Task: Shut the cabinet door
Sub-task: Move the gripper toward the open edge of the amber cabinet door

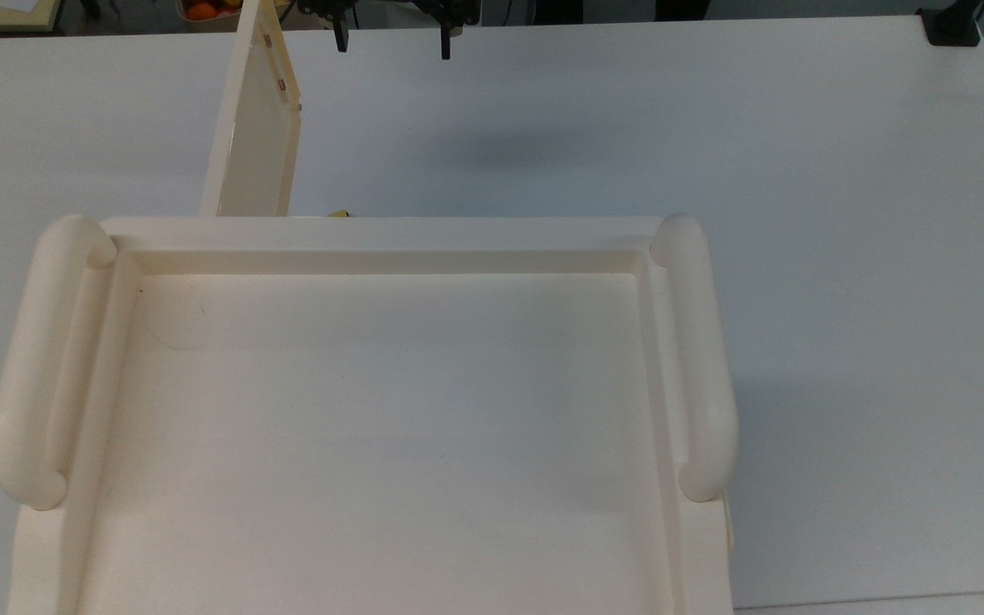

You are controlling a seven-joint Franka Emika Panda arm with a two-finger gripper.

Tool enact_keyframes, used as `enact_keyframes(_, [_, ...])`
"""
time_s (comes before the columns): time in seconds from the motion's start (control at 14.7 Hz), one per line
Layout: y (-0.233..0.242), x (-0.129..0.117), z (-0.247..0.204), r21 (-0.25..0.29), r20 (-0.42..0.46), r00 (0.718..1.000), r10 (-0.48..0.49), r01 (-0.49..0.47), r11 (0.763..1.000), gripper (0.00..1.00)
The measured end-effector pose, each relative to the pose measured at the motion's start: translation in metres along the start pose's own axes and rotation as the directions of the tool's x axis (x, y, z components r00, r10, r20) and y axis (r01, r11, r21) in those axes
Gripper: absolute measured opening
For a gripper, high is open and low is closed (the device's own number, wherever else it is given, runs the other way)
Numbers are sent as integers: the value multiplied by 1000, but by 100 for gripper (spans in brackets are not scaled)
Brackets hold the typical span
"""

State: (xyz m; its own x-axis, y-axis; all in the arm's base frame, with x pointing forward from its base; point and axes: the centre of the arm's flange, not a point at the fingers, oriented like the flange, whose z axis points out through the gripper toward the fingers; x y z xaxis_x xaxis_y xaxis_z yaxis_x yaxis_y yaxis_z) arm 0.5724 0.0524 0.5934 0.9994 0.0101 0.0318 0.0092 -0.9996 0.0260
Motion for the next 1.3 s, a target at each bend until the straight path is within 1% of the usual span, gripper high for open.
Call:
enact_keyframes(0.89, [0, 0, 4, -1, 7, 1000, -5, 5, 1000, 100])
enact_keyframes(0.96, [0, 0, 4, -1, 8, 1000, -6, 6, 1000, 95])
enact_keyframes(1.3, [0, 0, 6, -1, 12, 1000, -8, 8, 1000, 41])
